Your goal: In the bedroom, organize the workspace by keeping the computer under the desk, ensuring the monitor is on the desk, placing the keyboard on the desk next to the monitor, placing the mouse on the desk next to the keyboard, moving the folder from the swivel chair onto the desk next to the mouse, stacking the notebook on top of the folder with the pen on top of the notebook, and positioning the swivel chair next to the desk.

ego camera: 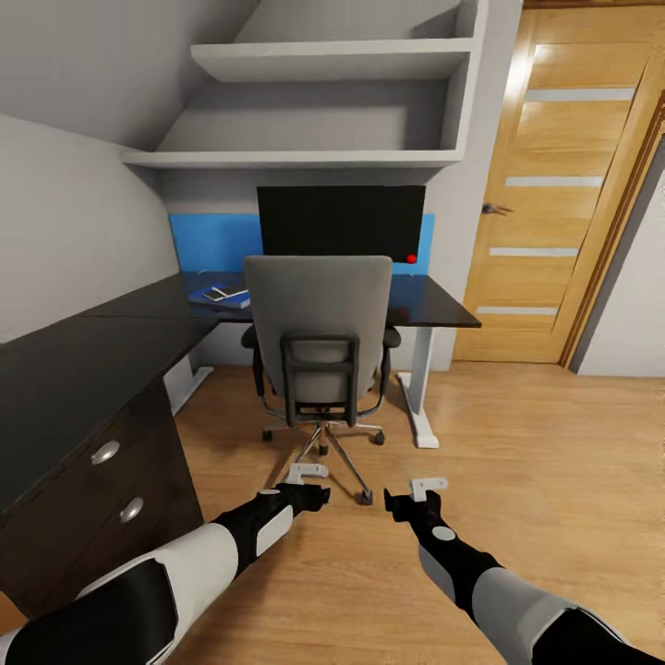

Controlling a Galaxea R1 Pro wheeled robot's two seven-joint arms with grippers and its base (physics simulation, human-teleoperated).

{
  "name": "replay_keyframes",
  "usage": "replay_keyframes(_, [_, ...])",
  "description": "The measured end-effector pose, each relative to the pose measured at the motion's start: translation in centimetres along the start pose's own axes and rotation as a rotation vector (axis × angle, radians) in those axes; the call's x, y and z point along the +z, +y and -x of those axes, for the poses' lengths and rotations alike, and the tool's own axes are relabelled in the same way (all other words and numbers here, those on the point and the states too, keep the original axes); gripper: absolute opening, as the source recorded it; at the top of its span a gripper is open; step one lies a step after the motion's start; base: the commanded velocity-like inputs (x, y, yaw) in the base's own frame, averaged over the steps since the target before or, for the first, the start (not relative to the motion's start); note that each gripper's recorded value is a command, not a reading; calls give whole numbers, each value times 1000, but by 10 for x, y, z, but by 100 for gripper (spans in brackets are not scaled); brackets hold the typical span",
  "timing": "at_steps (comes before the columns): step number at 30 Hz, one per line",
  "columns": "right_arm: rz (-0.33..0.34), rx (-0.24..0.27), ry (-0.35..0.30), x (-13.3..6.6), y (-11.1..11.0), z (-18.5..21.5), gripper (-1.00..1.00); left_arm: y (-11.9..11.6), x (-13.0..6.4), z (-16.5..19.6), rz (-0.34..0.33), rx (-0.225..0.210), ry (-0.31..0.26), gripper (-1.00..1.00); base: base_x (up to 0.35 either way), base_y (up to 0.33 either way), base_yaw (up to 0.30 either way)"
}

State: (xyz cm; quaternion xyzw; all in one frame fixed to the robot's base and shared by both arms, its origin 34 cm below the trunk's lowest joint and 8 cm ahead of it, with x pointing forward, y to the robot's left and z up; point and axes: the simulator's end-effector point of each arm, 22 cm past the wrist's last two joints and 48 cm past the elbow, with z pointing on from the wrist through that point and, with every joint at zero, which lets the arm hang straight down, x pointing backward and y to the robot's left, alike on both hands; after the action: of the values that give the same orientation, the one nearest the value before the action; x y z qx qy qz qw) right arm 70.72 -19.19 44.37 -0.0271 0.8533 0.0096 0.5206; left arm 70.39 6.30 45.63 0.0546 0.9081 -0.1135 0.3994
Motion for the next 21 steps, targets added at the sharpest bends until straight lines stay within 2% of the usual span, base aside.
replay_keyframes(3, [-23,-1,2,-4,-12,-2,100,9,-3,-2,18,-10,14,100,-129,-3,0])
replay_keyframes(6, [-50,-9,30,-9,-25,-13,100,20,-6,-21,42,-20,48,100,-48,-1,0])
replay_keyframes(8, [-78,-17,43,-15,-39,-25,100,25,-9,-46,54,-31,85,100,-11,0,0])
replay_keyframes(9, [-95,-22,51,-33,-46,-60,100,37,-13,-77,85,-49,79,100,-2,0,0])
replay_keyframes(10, [-97,-19,84,-44,-47,-84,100,39,-15,-88,93,-53,90,100,-1,0,0])
replay_keyframes(15, [-110,-31,130,-66,-58,-114,100,50,-26,-114,125,-63,123,100,0,0,0])
replay_keyframes(16, [-127,-41,179,-85,-72,-146,100,55,-33,-140,138,-71,158,100,0,0,0])
replay_keyframes(18, [-126,-49,193,-91,-74,-150,100,55,-38,-152,140,-74,179,100,0,0,0])
replay_keyframes(19, [-123,-50,234,-107,-73,-174,100,64,-48,-183,155,-83,221,100,0,0,0])
replay_keyframes(21, [-113,-53,271,-123,-68,-193,100,73,-57,-199,168,-83,247,100,0,0,0])
